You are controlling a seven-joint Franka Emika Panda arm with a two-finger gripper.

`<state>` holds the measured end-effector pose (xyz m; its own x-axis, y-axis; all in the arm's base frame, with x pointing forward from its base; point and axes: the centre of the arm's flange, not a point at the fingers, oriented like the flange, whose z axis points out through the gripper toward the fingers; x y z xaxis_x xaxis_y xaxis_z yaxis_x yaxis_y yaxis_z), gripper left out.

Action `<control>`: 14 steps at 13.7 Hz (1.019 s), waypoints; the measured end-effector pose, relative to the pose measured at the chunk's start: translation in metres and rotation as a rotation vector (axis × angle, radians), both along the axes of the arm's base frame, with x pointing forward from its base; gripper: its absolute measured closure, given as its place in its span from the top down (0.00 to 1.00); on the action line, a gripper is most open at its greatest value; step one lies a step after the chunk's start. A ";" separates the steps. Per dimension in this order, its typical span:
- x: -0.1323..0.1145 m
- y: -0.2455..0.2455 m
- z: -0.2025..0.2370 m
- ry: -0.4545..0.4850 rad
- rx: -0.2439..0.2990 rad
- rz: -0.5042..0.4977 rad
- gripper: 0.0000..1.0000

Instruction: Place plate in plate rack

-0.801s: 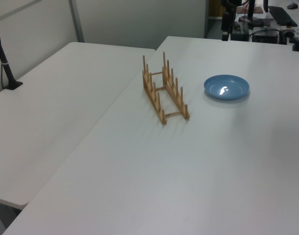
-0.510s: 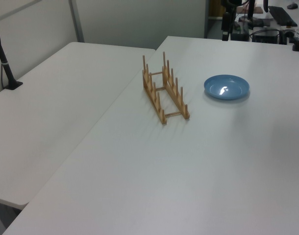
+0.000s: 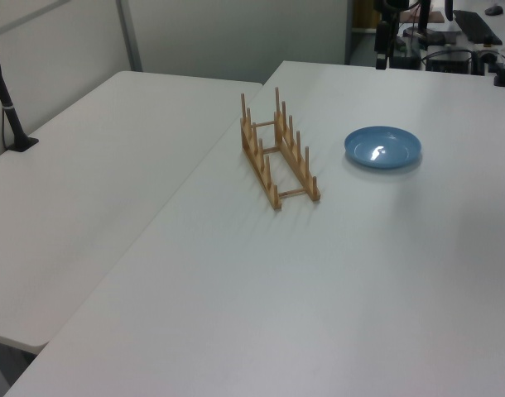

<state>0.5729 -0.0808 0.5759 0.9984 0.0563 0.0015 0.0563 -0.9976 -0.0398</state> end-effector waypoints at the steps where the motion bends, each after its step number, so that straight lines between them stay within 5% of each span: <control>1: 0.000 0.000 -0.001 0.001 0.000 0.001 1.00; 8: -0.004 -0.032 -0.011 0.008 0.021 0.151 1.00; 14: 0.031 -0.113 -0.105 0.002 -0.029 0.238 0.95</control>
<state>0.6037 -0.1938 0.4711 0.9570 0.2900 -0.0060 0.2900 -0.9570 -0.0116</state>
